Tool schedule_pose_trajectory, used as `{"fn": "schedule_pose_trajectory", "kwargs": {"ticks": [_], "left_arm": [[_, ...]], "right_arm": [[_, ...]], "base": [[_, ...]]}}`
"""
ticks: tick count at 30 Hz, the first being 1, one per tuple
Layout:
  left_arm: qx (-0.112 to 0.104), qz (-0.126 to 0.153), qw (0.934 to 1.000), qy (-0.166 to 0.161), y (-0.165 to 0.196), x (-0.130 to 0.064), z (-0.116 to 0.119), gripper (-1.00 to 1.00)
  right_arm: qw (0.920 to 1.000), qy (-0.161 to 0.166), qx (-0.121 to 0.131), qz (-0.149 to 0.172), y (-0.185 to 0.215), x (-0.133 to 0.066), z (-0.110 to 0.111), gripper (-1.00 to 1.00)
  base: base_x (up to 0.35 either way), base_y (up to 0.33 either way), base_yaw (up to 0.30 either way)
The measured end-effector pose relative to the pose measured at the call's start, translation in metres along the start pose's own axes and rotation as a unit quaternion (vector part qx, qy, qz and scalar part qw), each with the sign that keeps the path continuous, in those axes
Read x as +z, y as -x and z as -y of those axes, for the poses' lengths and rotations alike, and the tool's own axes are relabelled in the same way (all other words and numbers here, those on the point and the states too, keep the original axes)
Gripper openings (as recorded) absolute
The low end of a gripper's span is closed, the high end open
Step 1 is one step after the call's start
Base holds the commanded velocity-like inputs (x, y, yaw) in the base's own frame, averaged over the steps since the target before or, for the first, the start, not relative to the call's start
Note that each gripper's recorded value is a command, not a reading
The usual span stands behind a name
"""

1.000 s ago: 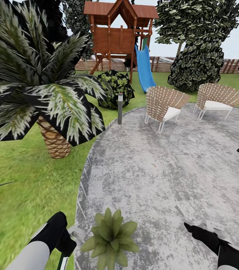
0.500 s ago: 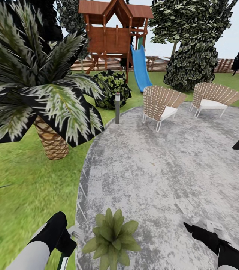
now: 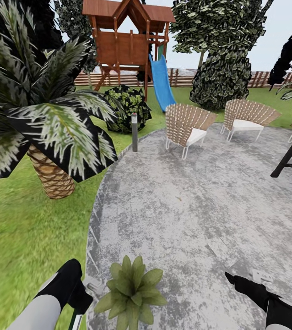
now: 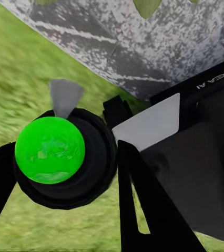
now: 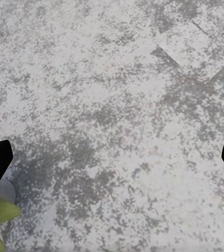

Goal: Pick up the pesticide atomizer in the garden and spray insectifuge to fully cover both potted plants in the garden.

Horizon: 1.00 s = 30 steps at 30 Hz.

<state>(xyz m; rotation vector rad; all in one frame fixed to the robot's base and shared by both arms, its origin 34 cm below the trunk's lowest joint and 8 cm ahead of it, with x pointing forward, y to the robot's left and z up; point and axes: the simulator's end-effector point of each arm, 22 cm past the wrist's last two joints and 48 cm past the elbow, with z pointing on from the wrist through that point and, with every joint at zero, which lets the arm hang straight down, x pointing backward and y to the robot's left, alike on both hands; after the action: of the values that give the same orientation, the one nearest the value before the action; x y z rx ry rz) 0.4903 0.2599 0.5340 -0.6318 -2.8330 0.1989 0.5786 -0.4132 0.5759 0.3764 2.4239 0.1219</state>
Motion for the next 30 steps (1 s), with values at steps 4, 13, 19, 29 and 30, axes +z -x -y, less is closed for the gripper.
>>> {"fn": "schedule_pose_trajectory", "kwargs": {"ticks": [4, 13, 19, 29, 30], "left_arm": [[0.01, -0.015, 0.9997, 0.018, -0.006, 0.001, -0.008, -1.0], [0.012, -0.023, 0.9994, 0.023, -0.01, 0.003, -0.011, -1.0], [0.012, -0.023, 0.9994, 0.023, -0.009, 0.006, -0.012, -1.0], [0.011, -0.022, 0.9994, 0.025, -0.007, 0.023, -0.016, -1.0], [0.011, -0.022, 0.9994, 0.025, -0.006, 0.025, -0.016, -1.0]], "right_arm": [[1.0, -0.001, 0.0, -0.002, -0.001, 0.0, 0.001, 1.0], [1.0, -0.003, 0.0, -0.005, -0.005, 0.002, 0.002, 1.0], [1.0, -0.003, 0.0, -0.005, -0.007, 0.004, 0.002, 1.0], [1.0, -0.003, 0.0, -0.005, -0.019, 0.017, 0.006, 1.0], [1.0, -0.003, 0.0, -0.005, -0.02, 0.019, 0.006, 1.0]], "base": [[0.0, 0.0, 0.021], [0.0, 0.0, 0.039], [0.0, 0.0, 0.0], [0.0, 0.0, 0.0], [0.0, 0.0, 0.0]]}}
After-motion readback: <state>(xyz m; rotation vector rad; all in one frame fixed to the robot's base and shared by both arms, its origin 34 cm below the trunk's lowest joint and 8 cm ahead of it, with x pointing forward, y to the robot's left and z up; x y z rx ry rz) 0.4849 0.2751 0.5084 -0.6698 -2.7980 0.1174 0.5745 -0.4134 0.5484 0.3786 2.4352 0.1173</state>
